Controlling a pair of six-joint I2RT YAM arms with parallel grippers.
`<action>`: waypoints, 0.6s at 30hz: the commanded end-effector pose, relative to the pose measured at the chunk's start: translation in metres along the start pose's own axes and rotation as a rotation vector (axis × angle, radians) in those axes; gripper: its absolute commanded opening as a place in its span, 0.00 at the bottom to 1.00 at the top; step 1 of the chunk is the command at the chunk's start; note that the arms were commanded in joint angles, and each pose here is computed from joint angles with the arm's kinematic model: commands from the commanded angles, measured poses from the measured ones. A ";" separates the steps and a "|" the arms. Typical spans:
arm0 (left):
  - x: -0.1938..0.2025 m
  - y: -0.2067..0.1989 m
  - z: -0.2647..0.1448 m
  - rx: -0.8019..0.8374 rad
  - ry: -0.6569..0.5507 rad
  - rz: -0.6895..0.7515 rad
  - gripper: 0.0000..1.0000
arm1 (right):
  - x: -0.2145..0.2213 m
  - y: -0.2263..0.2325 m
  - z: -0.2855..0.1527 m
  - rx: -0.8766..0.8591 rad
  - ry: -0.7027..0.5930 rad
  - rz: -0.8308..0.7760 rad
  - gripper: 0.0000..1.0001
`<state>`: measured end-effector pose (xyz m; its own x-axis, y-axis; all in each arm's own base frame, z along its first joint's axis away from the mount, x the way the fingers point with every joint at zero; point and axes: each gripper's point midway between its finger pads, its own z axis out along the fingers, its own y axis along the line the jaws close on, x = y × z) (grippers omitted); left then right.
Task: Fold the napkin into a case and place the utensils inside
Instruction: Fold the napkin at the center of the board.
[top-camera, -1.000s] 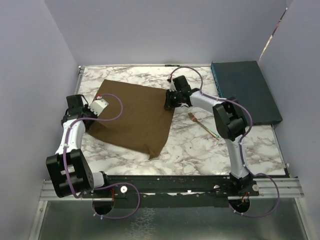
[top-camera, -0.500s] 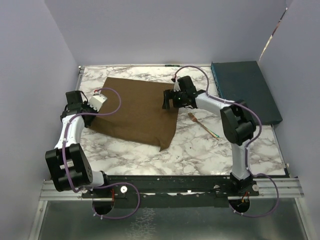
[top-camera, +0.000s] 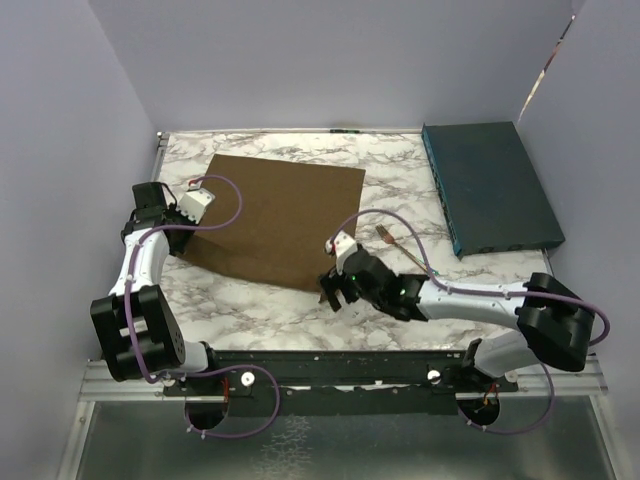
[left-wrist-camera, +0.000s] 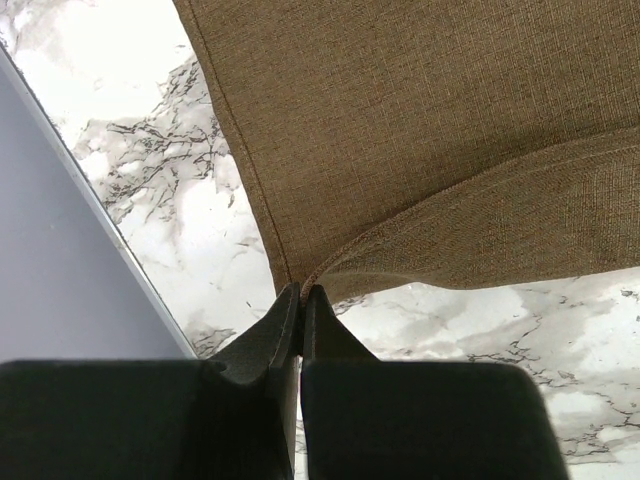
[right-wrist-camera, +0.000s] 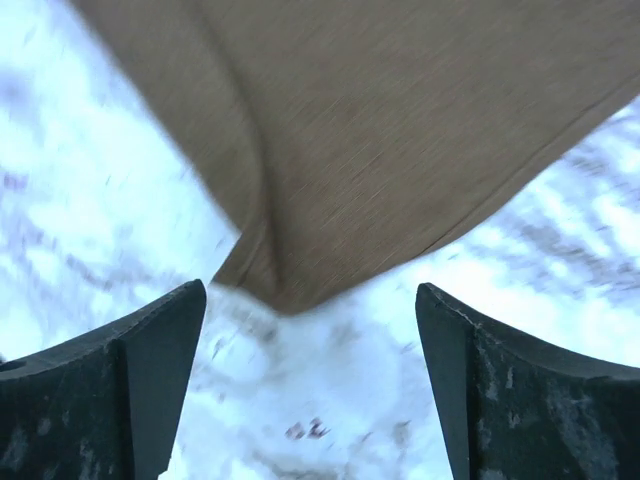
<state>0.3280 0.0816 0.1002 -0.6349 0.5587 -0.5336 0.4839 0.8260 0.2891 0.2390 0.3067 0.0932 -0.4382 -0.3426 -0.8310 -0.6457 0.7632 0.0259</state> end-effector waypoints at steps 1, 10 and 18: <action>-0.002 -0.003 0.002 0.024 -0.003 -0.004 0.00 | 0.021 0.018 -0.006 0.063 -0.012 -0.043 0.87; -0.009 0.004 0.000 0.013 -0.006 -0.012 0.00 | 0.029 0.053 0.021 0.105 0.006 -0.124 0.75; -0.011 0.010 -0.004 -0.007 -0.001 -0.003 0.00 | 0.034 0.024 0.032 0.342 0.014 -0.163 0.60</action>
<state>0.3352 0.0837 0.1039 -0.6371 0.5554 -0.5344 0.4806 0.8283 0.2880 0.2137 0.3479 0.0362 -0.3760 -0.4985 -0.7811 -0.5881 0.7798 -0.2145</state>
